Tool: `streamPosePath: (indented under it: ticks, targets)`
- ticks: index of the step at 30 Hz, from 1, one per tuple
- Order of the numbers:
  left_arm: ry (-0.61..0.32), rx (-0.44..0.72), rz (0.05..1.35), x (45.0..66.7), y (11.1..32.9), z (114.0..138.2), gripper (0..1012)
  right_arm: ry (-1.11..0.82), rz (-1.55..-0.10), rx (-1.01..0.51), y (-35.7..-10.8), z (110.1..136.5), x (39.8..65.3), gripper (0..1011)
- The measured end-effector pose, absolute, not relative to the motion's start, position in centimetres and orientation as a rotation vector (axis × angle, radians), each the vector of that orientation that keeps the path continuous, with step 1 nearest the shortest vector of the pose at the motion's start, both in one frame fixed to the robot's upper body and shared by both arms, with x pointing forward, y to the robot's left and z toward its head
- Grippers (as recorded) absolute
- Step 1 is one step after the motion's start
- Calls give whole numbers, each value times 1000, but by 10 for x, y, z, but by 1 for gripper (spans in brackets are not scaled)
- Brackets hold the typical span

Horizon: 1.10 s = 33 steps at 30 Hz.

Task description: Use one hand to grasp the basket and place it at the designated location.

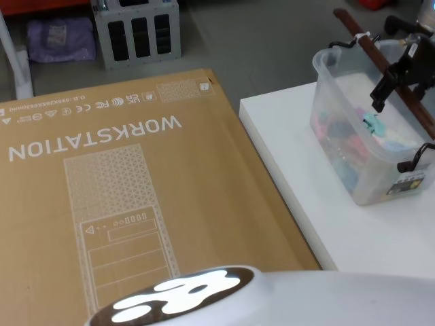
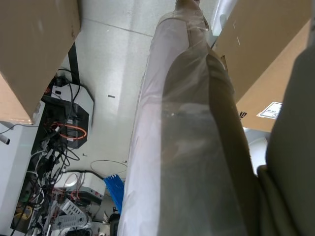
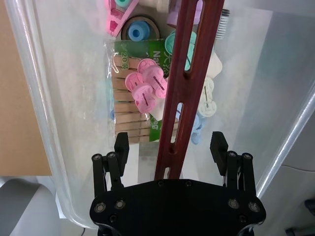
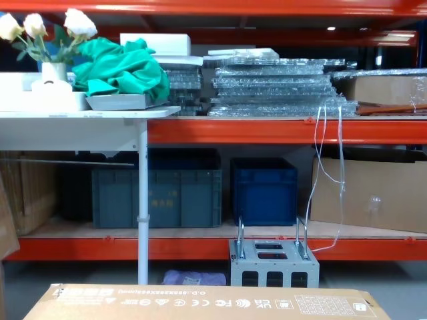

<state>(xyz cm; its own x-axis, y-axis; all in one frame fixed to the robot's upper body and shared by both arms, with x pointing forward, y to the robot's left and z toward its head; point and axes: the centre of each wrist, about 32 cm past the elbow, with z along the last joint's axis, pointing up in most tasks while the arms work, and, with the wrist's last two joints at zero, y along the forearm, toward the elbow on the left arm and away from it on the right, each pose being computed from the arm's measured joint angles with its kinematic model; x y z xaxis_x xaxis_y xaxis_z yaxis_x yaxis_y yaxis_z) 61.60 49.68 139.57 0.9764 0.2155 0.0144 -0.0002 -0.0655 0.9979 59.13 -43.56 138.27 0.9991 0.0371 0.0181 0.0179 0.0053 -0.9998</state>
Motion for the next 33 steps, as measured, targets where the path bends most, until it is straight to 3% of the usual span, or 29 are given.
streamPosePath:
  ticks: [21, 32, 33]
  targets:
    - [167, 1629, 178, 616, 497, 1396, 0, -47, 37, -1553, -436, 1380, 592, 995]
    - [167, 1629, 178, 616, 497, 1396, 0, -46, 34, -1554, -436, 1380, 592, 740]
    - [167, 1629, 178, 616, 497, 1396, 0, -47, 34, -1554, -436, 1380, 592, 683]
